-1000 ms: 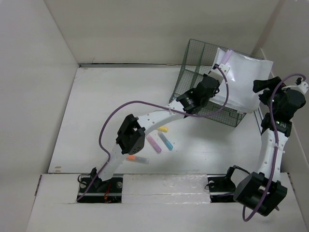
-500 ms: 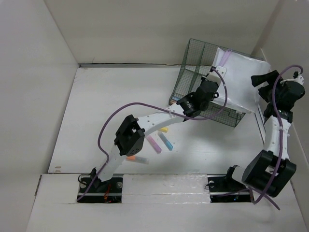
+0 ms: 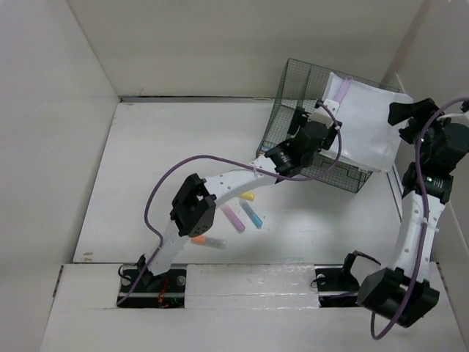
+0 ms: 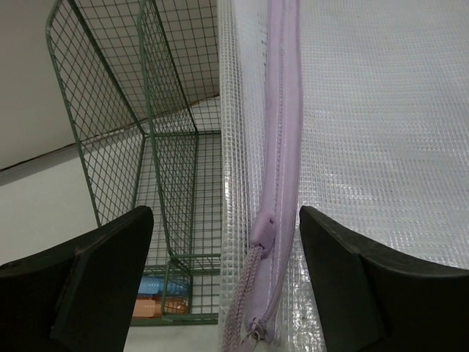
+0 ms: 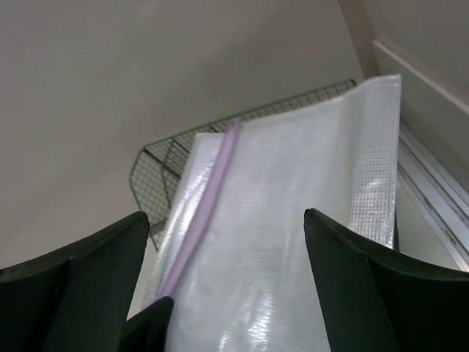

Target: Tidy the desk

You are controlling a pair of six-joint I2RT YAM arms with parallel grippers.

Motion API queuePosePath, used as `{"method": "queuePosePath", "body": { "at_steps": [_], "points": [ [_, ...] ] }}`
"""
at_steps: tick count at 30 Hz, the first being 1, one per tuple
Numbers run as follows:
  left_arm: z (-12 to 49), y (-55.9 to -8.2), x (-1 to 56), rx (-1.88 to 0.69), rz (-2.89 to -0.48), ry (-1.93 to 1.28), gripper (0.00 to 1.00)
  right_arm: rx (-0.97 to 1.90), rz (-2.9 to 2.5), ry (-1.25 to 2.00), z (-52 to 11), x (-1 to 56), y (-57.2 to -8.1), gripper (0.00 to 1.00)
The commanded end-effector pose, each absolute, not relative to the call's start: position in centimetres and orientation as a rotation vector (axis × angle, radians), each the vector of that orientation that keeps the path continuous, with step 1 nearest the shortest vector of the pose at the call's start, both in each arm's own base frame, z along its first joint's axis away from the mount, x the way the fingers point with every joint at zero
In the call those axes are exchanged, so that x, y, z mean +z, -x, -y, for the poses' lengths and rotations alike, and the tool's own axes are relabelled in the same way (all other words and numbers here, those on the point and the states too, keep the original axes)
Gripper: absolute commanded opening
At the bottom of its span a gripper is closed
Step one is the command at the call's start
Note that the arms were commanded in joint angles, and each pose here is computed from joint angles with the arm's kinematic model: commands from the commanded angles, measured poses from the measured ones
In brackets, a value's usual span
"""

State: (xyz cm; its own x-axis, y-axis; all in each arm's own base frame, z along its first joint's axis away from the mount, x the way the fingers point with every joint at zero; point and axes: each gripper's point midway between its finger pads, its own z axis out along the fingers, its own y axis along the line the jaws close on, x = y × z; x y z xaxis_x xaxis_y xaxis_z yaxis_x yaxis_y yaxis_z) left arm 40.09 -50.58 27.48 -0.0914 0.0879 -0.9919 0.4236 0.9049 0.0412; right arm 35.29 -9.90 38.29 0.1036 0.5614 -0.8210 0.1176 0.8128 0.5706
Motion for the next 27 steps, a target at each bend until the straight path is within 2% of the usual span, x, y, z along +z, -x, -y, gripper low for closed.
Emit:
{"method": "queuePosePath", "body": {
  "at_steps": [1, 4, 5, 7, 8, 9, 10, 12, 13, 14, 15, 16, 17, 18, 20, 22, 24, 25, 27],
  "points": [
    [48.0, -38.8, 36.7, -0.391, -1.541, -0.286, 0.78, 0.270, -1.405, -0.459, 7.9, 42.8, -33.0, 0.91],
    [47.0, -37.9, 39.3, -0.435, -1.512, -0.271, 0.84, 0.327, -1.440, -0.302, 4.0, 44.2, -32.7, 0.82],
    [46.4, -37.3, 41.2, -0.485, -1.488, -0.234, 0.86, 0.345, -1.441, -0.269, 2.9, 44.3, -32.6, 0.72],
    [45.7, -36.7, 42.4, -0.521, -1.476, -0.219, 0.86, 0.383, -1.434, -0.197, 0.2, 44.8, -31.8, 0.61],
    [44.6, -35.9, 44.5, -0.552, -1.451, -0.193, 0.86, 0.385, -1.431, -0.182, -0.4, 44.9, -31.6, 0.44],
    [42.1, -35.8, 46.4, -0.598, -1.437, -0.136, 0.83, 0.437, -1.424, -0.110, -2.8, 45.1, -30.5, 0.25],
    [42.1, -35.8, 46.3, -0.597, -1.438, -0.137, 0.82, 0.437, -1.424, -0.109, -2.8, 45.1, -30.5, 0.19],
    [40.2, -36.5, 45.2, -0.657, -1.479, -0.067, 0.76, 0.486, -1.427, -0.045, -4.7, 44.8, -29.7, 0.08],
    [37.9, -35.9, 46.8, -0.707, -1.458, -0.017, 0.65, 0.552, -1.417, 0.024, -6.8, 45.0, -28.6, 0.01],
    [36.7, -35.8, 46.6, -0.745, -1.466, 0.017, 0.54, 0.589, -1.418, 0.063, -8.0, 44.7, -28.2, 0.00],
    [36.4, -35.8, 42.1, -0.759, -1.552, 0.001, 0.45, 0.616, -1.436, 0.106, -9.0, 43.6, -28.0, 0.00],
    [33.8, -35.5, 43.0, -0.849, -1.534, 0.111, 0.31, 0.683, -1.449, 0.182, -11.2, 43.0, -27.0, 0.00],
    [32.9, -35.3, 41.4, -0.878, -1.559, 0.138, 0.25, 0.712, -1.463, 0.218, -12.2, 42.2, -26.5, 0.00],
    [32.3, -35.1, 35.7, -0.855, -1.663, 0.145, 0.21, 0.732, -1.504, 0.251, -13.2, 40.3, -26.4, 0.00],
    [30.4, -34.0, 33.1, -0.842, -1.717, 0.193, 0.19, 0.771, -1.542, 0.306, -15.4, 38.6, -25.6, 0.00],
    [28.6, -32.9, 26.9, -0.726, -1.865, 0.199, 0.19, 0.756, -1.614, 0.300, -16.3, 35.6, -25.8, 0.00],
    [27.8, -29.9, 19.8, -0.699, -2.068, 0.175, 0.24, 0.822, -1.681, 0.396, -19.8, 32.0, -24.3, 0.00],
    [27.8, -29.9, 19.7, -0.699, -2.069, 0.174, 0.24, 0.822, -1.682, 0.396, -19.8, 32.0, -24.3, 0.00],
    [27.5, -27.6, 15.5, -0.711, -2.183, 0.171, 0.27, 0.859, -1.711, 0.476, -22.5, 30.1, -23.0, 0.00]
  ]
}}
